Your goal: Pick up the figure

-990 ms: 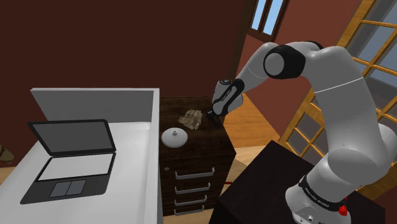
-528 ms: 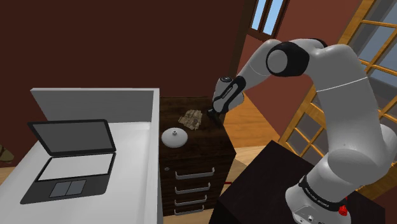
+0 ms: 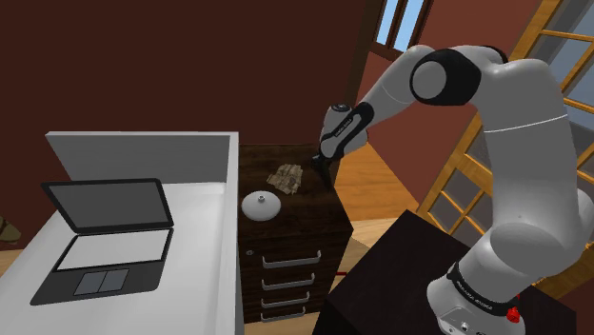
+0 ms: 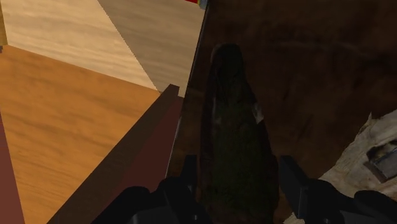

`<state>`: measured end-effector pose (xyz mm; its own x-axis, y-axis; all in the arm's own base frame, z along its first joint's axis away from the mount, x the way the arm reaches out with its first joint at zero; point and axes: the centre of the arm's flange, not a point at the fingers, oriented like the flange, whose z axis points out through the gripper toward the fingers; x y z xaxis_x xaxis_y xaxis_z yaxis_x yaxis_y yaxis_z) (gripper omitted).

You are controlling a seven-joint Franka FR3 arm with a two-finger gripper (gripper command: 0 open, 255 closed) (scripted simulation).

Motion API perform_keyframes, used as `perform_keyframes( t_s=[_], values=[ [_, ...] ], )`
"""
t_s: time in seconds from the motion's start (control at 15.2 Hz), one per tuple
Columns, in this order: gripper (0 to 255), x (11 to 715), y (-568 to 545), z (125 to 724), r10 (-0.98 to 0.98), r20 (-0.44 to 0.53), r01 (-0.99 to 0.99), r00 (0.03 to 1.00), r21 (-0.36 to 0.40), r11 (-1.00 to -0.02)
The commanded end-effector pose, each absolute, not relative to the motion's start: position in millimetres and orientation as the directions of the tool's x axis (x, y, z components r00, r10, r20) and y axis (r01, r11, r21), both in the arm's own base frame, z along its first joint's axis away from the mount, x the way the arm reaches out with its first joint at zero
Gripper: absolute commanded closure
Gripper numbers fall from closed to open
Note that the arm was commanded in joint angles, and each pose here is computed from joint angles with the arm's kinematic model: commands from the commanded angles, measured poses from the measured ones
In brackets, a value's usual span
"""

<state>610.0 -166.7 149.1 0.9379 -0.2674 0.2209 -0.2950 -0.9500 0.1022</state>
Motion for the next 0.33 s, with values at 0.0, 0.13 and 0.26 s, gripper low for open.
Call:
perform_keyframes(
  t_s=[0.0,0.13,0.26],
  values=[
    [255,610,-167,160,-0.267,0.221,-0.295,0.938,0.102,-0.950],
    [255,610,-167,170,-0.267,0.221,-0.295,0.938,0.102,-0.950],
    [255,610,-167,171,-0.267,0.221,-0.295,0.938,0.102,-0.950]
  ],
)
